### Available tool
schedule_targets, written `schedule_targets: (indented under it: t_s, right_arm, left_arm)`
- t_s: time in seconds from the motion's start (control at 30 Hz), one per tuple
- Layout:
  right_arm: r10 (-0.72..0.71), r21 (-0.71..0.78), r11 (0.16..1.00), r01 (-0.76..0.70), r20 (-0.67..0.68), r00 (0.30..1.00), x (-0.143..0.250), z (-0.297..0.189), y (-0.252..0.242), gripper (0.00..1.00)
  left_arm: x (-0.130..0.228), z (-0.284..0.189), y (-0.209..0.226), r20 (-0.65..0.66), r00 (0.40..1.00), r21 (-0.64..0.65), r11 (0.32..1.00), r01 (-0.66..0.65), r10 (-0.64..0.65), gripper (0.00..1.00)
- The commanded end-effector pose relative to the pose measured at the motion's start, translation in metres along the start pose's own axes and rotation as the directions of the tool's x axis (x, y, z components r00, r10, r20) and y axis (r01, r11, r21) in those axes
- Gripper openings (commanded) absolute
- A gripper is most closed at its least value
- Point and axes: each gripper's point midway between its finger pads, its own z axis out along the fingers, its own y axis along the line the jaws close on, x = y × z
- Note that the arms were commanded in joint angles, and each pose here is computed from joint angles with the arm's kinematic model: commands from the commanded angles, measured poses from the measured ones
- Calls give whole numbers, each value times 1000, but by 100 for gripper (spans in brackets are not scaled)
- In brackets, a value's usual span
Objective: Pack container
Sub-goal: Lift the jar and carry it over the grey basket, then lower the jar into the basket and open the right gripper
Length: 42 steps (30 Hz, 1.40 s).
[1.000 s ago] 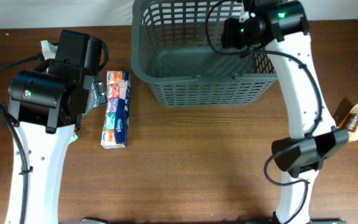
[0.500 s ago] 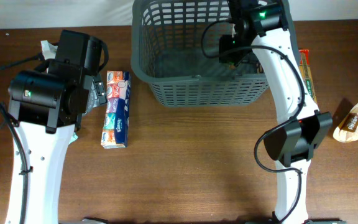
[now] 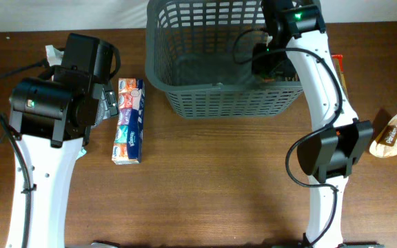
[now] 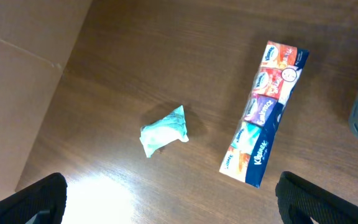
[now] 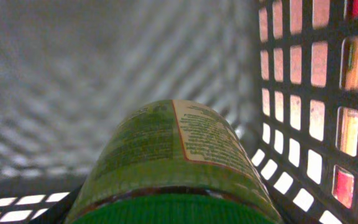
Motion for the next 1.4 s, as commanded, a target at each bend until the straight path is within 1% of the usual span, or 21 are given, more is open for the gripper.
schedule_targets:
  t_s: [0.0, 0.3, 0.5, 0.77, 0.9, 1.17, 1.27, 1.37]
  right_arm:
    - [25, 30, 999, -24, -39, 999, 6, 15, -10, 4]
    - [24, 20, 1000, -23, -68, 997, 12, 31, -7, 4]
    - [51, 10, 999, -50, -41, 998, 5, 33, -4, 4]
    - [52, 2, 999, -52, -28, 998, 2, 37, -3, 5]
    - [73, 11, 997, -73, -48, 996, 7, 46, -4, 6]
    - [72, 25, 997, -71, -73, 995, 14, 57, -6, 5]
    - [73, 26, 997, -71, -73, 995, 14, 58, -7, 9]
    - [73, 29, 997, -71, -81, 994, 16, 60, -8, 9]
  left_arm:
    - [1, -2, 3, -2, 1000, 1, 1000, 18, -18, 100]
    - [2, -2, 3, -6, 1000, -1, 1000, 14, -15, 100]
    - [5, -2, 5, -18, 1000, -7, 1000, 6, -6, 100]
    - [8, -2, 6, -30, 1000, -12, 1000, -2, 2, 100]
    - [9, -2, 7, -31, 1000, -13, 1000, -4, 3, 99]
    - [9, -2, 7, -31, 1000, -13, 1000, -4, 3, 100]
    - [9, -2, 7, -31, 1000, -13, 1000, -3, 3, 99]
    - [9, -2, 7, -31, 1000, -13, 1000, -3, 3, 100]
